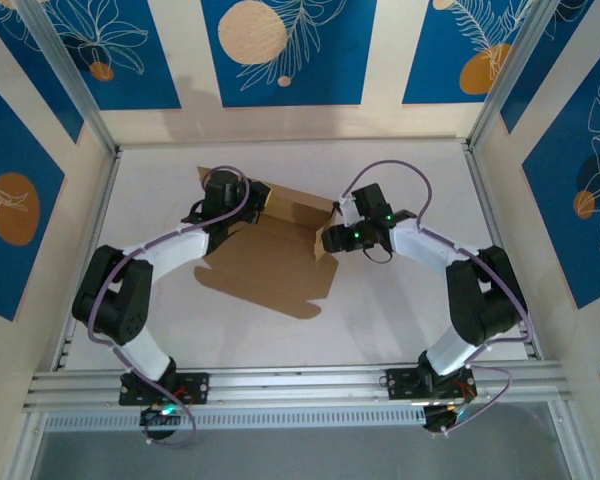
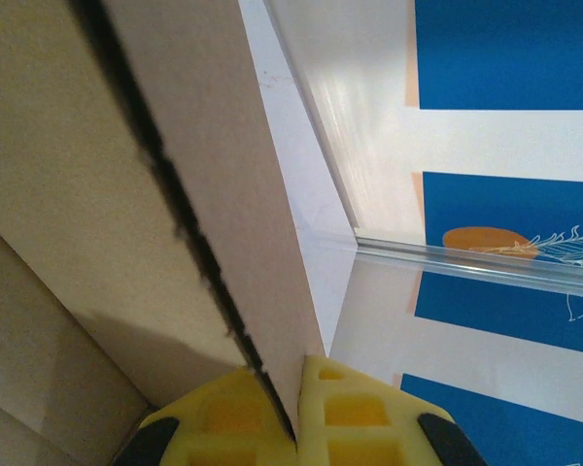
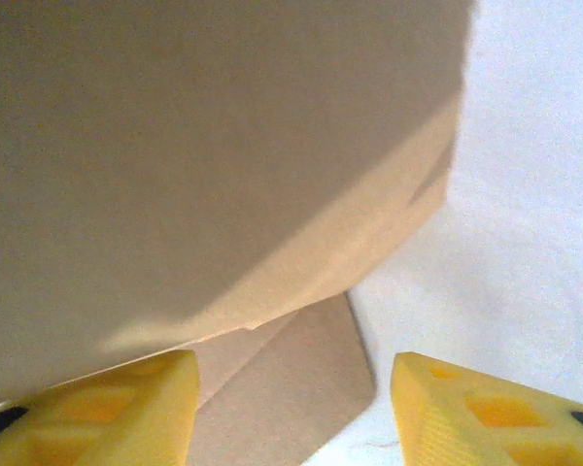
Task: Fold the paper box
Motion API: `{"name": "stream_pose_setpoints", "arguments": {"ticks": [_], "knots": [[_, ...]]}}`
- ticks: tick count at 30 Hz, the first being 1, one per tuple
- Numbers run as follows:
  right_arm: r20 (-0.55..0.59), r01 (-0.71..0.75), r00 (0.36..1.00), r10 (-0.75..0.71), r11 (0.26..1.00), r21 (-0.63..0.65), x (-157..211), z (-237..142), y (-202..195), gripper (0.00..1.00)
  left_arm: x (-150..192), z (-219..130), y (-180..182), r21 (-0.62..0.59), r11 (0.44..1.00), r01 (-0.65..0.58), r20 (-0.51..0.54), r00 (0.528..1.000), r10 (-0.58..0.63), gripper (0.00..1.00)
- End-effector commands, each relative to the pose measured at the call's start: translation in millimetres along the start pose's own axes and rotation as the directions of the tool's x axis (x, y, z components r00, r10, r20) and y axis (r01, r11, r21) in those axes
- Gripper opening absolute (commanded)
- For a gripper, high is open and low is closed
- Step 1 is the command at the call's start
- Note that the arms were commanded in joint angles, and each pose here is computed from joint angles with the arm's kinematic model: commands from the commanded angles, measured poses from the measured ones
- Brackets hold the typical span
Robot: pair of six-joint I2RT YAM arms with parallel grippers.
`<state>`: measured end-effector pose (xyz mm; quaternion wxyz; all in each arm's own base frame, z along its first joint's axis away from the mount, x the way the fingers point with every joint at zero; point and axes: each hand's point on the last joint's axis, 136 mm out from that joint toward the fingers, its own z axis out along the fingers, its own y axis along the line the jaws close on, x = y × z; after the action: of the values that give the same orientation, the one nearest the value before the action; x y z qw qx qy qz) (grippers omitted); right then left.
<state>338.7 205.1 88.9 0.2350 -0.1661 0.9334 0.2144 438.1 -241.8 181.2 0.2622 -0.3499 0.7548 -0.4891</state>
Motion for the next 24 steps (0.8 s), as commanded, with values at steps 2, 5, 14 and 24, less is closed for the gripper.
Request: {"name": "stream_pose_setpoints", "arguments": {"ticks": [2,5,14,24], "knots": [[0.191,0.102,0.975,-0.113,0.992,0.067,-32.1,-6.5,0.2,0.60,12.7,-4.1,37.9,-0.116,0.993,0.006,-0.046,0.999,-0.012,0.00],[0.236,0.179,0.951,-0.198,0.979,0.101,-37.5,-3.6,7.1,0.64,15.7,-3.8,39.7,-0.115,0.993,0.004,-0.056,0.998,-0.011,0.00],[0.386,0.302,0.857,-0.340,0.940,0.158,-53.5,-0.5,21.4,0.75,17.6,-7.8,40.9,-0.107,0.994,0.001,-0.057,0.998,-0.007,0.00],[0.418,0.269,0.831,-0.368,0.923,0.276,-65.3,6.6,16.9,0.68,18.0,-11.3,40.8,-0.106,0.994,-0.004,-0.053,0.999,-0.001,0.00]]}}
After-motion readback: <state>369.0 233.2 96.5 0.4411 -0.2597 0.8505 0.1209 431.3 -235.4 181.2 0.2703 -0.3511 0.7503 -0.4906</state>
